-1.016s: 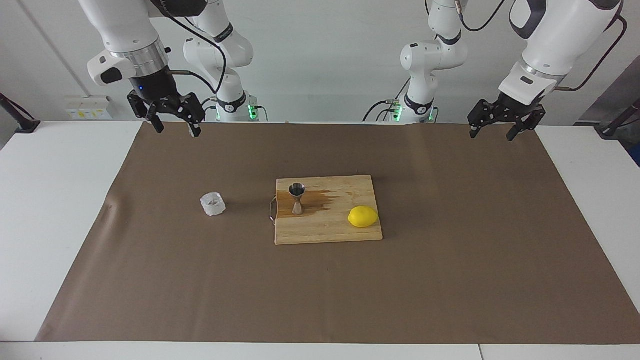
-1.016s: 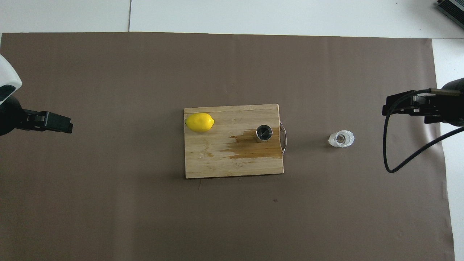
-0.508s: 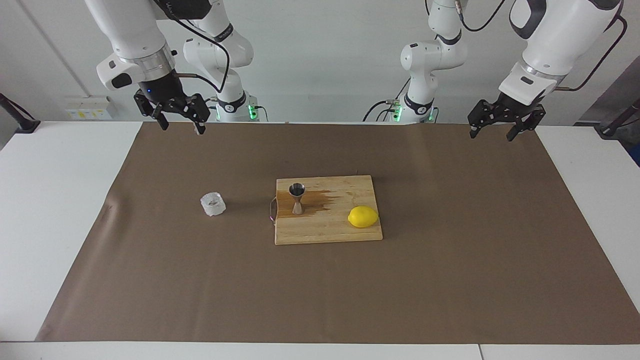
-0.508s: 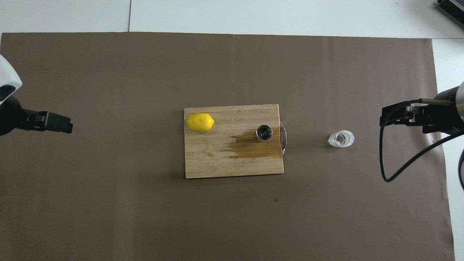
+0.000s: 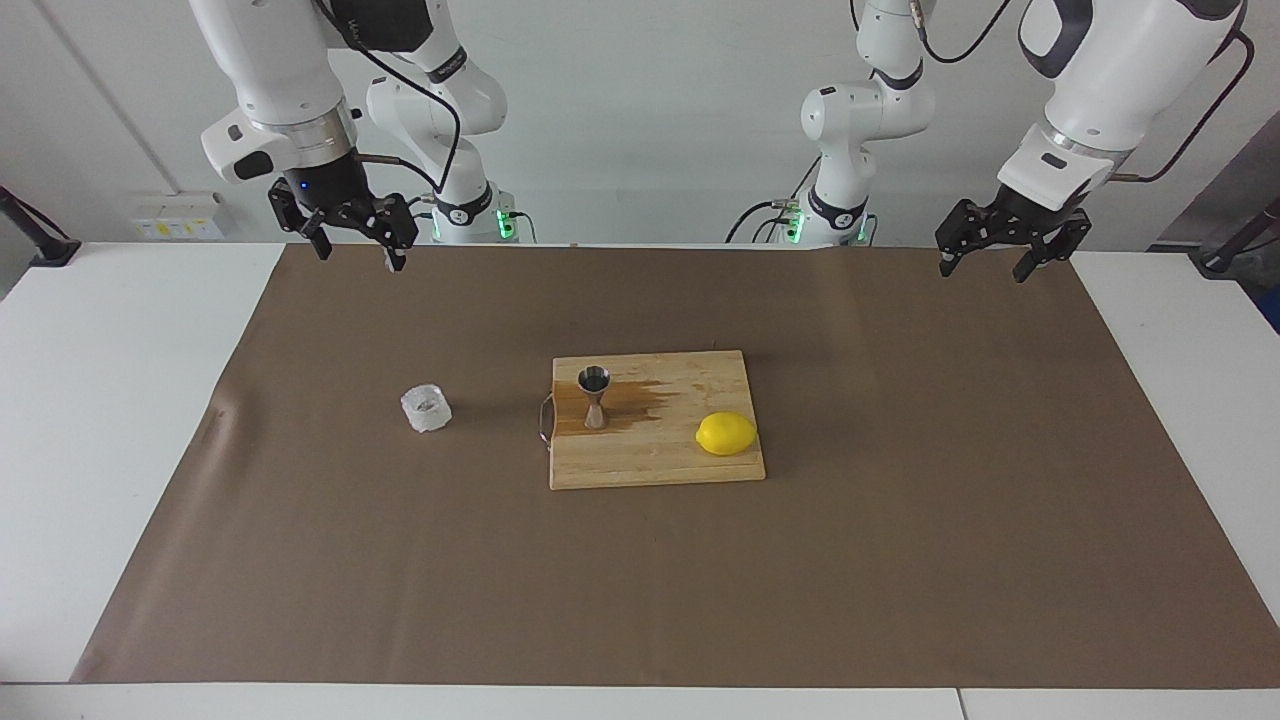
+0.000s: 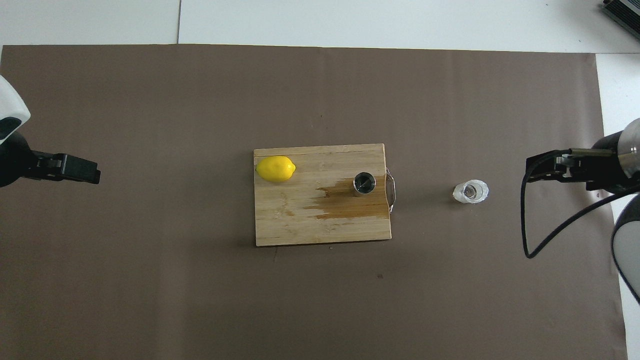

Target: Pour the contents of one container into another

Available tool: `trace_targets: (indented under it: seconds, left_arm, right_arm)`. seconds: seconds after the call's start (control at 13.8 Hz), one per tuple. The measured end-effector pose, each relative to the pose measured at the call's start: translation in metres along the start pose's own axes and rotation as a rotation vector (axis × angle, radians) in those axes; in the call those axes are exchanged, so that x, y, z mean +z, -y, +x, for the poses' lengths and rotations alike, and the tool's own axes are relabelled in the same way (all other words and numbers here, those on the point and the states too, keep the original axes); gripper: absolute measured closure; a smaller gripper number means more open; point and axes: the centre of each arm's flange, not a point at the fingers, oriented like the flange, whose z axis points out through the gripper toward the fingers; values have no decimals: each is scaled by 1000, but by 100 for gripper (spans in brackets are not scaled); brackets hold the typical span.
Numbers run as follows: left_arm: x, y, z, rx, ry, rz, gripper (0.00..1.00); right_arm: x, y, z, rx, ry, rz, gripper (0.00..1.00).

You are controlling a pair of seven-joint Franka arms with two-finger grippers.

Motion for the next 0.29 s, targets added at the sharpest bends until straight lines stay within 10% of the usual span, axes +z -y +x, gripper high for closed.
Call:
trace_targets:
  seconds: [0.29]
  left_arm:
    - [0,0,0,0,0,0,0]
  right_arm:
    - [1,1,0,0,2,3,0]
